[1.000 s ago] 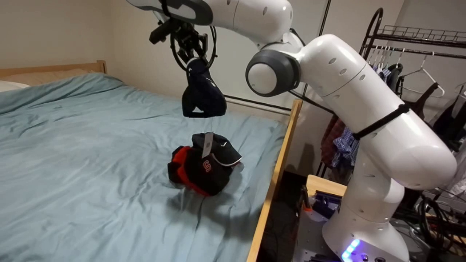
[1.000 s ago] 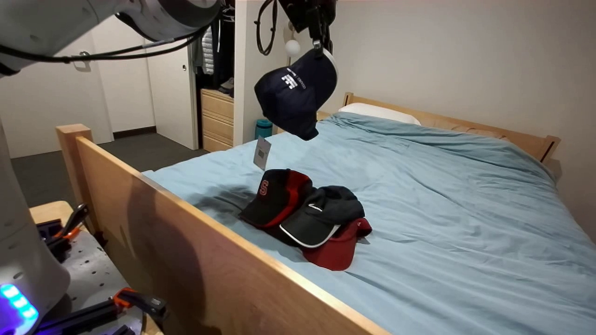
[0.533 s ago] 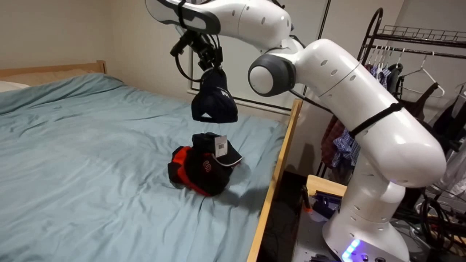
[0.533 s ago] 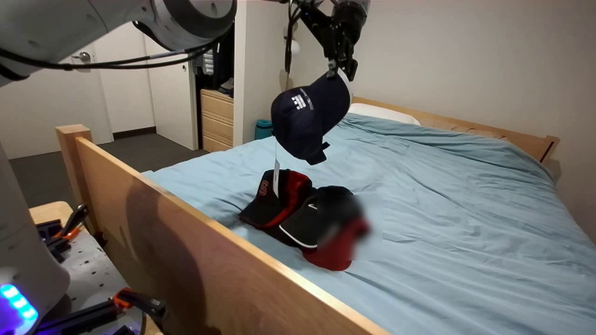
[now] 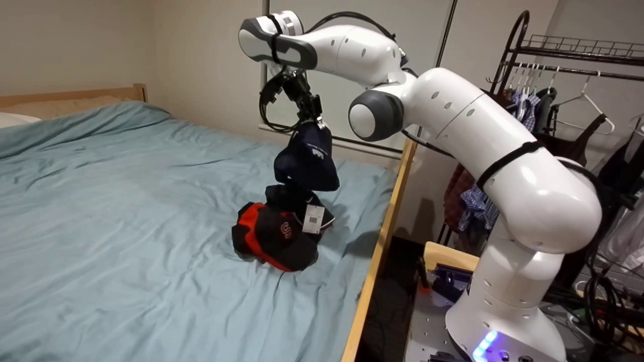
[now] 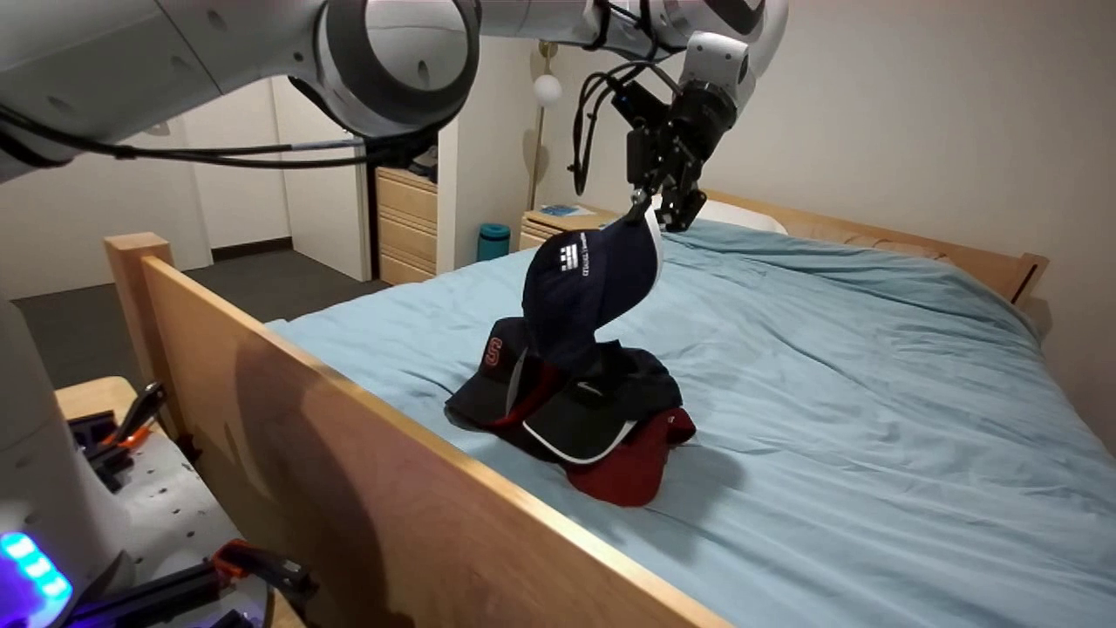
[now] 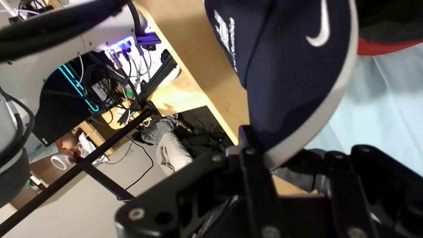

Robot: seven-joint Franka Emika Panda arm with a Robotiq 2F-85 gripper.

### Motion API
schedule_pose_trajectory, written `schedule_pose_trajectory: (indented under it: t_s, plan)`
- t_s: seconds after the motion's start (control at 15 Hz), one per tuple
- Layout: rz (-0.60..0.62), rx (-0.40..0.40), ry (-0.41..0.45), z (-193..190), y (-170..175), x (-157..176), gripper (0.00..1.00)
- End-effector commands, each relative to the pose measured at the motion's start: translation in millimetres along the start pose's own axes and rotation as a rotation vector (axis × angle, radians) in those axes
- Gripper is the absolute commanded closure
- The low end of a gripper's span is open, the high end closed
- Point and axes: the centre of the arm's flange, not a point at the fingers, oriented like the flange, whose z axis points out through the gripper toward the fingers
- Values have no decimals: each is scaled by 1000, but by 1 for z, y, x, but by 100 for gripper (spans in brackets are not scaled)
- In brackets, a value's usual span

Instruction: Take the blue cap on the left and put it on the pile of caps

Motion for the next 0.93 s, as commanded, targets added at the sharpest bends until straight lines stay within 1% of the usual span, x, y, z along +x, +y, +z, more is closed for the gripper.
schedule_pose_trajectory:
  t_s: [0.0,0.07,0.13,0.2,0.33,0.47,0.6,0.73,0.87]
  plan:
    - [4,-3,-2,1,-1,0,93]
    - [6,-1,-2,1,-1,-1,93]
    - [34,-47,-47,-3,-6,-10,95]
    - [9,-115,-89,0,-13,-16,96]
    - [30,-175,-151,21,-33,-29,96]
    - [63,-216,-223,41,-51,-29,96]
    - [92,-267,-293,60,-67,-20,96]
    - [125,-315,-369,79,-76,1,96]
    - [165,-344,-448,95,-79,30,96]
